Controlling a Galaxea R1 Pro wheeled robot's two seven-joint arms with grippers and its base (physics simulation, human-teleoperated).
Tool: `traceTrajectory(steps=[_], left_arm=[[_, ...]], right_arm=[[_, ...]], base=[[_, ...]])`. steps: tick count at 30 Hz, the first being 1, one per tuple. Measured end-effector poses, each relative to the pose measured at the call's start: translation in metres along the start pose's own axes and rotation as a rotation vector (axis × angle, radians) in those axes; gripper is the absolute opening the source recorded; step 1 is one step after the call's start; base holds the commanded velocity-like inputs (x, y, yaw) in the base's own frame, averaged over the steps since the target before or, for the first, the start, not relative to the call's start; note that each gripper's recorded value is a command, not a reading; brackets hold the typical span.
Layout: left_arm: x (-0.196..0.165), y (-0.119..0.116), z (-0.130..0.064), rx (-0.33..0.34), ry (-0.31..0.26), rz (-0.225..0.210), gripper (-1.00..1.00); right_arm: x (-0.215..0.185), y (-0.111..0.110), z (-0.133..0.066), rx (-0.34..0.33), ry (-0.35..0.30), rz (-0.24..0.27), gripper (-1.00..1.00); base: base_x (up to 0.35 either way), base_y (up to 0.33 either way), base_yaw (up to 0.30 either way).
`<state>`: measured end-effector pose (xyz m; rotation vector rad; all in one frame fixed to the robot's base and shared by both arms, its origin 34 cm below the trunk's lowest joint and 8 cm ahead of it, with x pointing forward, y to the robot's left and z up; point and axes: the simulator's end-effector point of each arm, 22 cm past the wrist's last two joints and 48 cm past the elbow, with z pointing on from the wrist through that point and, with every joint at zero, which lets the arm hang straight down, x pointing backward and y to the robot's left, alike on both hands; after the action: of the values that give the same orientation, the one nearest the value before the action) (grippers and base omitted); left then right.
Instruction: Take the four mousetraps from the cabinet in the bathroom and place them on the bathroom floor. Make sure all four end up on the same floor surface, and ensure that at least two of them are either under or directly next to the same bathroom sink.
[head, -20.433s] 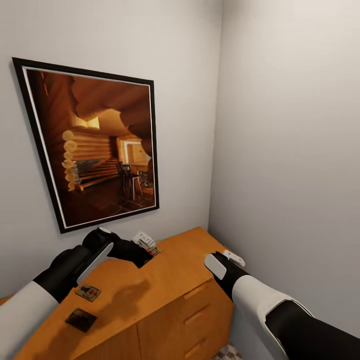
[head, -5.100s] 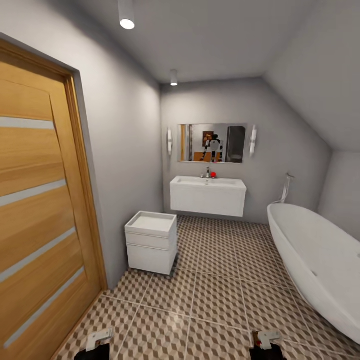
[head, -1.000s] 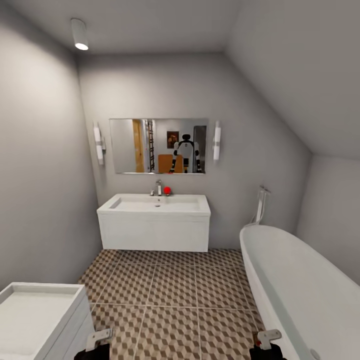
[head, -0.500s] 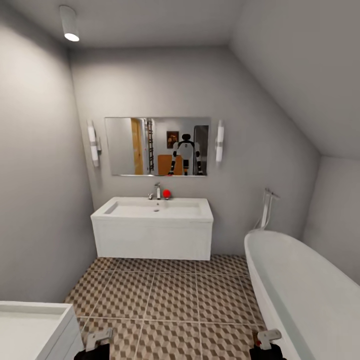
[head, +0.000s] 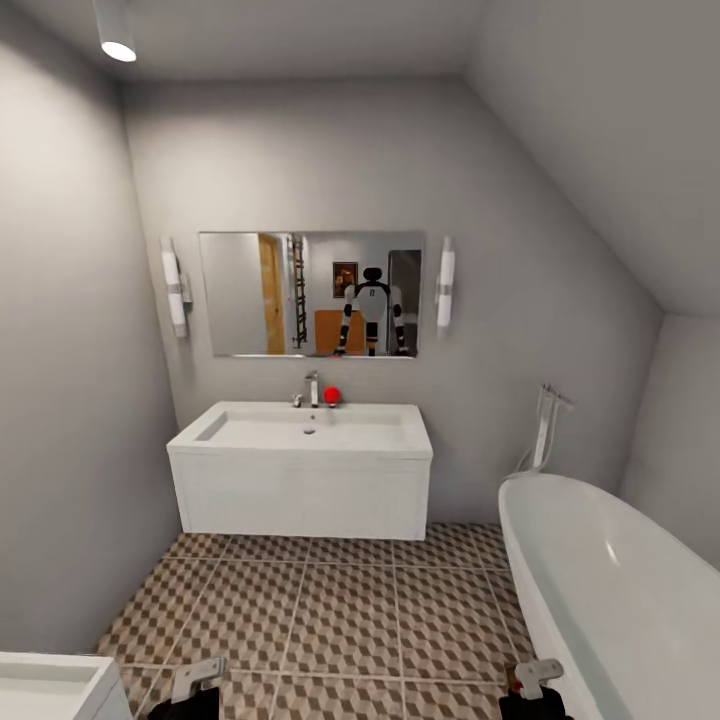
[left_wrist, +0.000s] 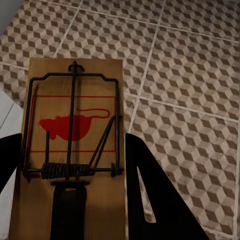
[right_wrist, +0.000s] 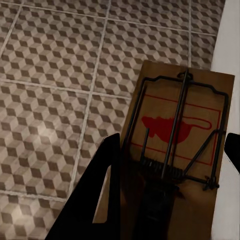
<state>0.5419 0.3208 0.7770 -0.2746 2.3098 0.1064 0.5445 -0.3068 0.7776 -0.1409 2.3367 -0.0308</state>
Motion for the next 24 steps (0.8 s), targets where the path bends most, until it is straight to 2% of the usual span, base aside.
traceTrajectory(steps=[12, 24], left_arm=[[-0.0001, -0.0001, 0.0, 0.0, 0.0, 0.001, -1.0], [0.0, -0.0003, 0.0005, 0.001, 0.0, 0.001, -1.0]], right_arm=[[0.0, 0.0, 0.0, 0.0, 0.0, 0.0, -1.0], [0.0001, 0.0, 0.0005, 0.0, 0.001, -0.001, -1.0]], base=[[0.324, -0.049, 0.0], [0.041, -0.011, 0.0]])
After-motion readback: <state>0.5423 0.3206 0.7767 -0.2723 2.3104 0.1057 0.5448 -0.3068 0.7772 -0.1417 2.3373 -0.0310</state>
